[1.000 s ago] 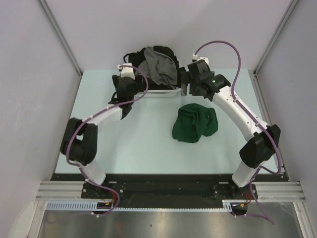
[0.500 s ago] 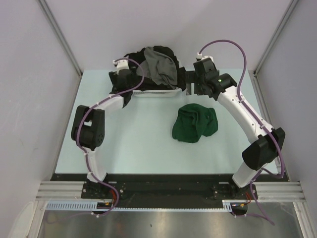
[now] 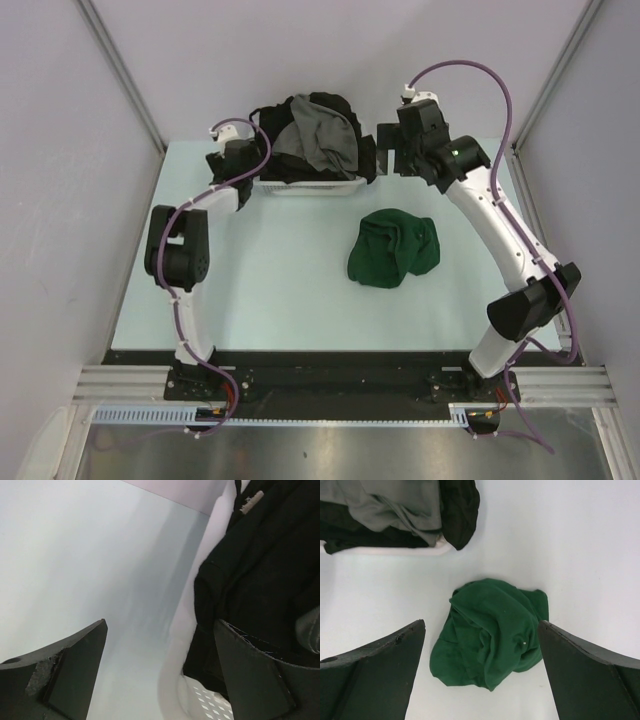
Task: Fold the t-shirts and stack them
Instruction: Move the tshirt to the center of the board
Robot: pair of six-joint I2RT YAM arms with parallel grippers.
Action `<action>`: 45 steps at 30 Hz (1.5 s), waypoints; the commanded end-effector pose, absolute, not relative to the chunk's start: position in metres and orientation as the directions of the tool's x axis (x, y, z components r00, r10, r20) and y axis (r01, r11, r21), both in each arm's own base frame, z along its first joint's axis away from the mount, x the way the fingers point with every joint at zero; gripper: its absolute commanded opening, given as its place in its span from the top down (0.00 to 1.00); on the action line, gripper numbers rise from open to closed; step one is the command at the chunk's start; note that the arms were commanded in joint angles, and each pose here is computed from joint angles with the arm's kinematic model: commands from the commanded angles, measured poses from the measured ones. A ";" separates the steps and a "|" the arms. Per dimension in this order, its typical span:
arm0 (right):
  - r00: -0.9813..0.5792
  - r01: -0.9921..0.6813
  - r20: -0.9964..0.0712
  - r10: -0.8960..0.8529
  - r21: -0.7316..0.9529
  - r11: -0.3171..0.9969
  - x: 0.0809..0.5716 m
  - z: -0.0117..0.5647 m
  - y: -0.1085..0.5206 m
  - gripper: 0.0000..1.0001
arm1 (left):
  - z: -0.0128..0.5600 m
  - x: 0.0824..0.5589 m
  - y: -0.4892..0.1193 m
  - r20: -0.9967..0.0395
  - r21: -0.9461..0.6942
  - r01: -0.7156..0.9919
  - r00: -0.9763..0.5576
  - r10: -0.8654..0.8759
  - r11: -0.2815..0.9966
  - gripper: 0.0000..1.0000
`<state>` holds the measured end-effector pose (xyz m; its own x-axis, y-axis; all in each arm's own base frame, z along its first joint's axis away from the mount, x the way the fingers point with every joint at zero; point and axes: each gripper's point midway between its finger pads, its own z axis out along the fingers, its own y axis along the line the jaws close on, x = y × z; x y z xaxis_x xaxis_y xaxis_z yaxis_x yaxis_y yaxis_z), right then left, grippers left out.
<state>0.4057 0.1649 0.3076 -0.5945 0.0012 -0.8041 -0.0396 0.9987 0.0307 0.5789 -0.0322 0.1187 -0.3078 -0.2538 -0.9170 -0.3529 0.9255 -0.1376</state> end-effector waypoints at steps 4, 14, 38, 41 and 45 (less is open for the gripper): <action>-0.552 -0.032 -0.834 0.019 0.045 0.998 0.415 0.331 0.166 0.00 | 0.135 0.594 -0.053 -0.910 -0.227 -0.290 -0.276 -0.309 0.930 0.12; -0.540 -0.045 -0.841 0.021 0.054 0.998 0.415 0.339 0.169 0.00 | 0.122 0.592 -0.058 -0.896 -0.218 -0.280 -0.323 -0.305 0.935 0.25; -0.512 -0.073 -0.858 0.044 0.094 0.993 0.426 0.355 0.182 0.00 | 0.158 0.568 -0.062 -0.904 -0.195 -0.230 -0.334 -0.265 0.954 1.00; -0.543 -0.033 -0.838 0.059 0.091 0.995 0.432 0.340 0.179 0.00 | 0.195 0.551 -0.064 -0.927 -0.181 -0.191 -0.294 -0.232 0.965 1.00; -0.604 0.032 -0.793 0.079 0.075 0.997 0.443 0.306 0.173 0.00 | 0.221 0.509 -0.065 -0.943 -0.143 -0.160 -0.277 -0.183 0.977 1.00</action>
<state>0.4308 0.1803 0.3293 -0.5623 0.0400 -0.8259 -0.0413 0.9962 0.0764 0.5400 -0.0729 0.1137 -0.4470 -0.2702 -0.8528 -0.2178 0.9575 -0.1893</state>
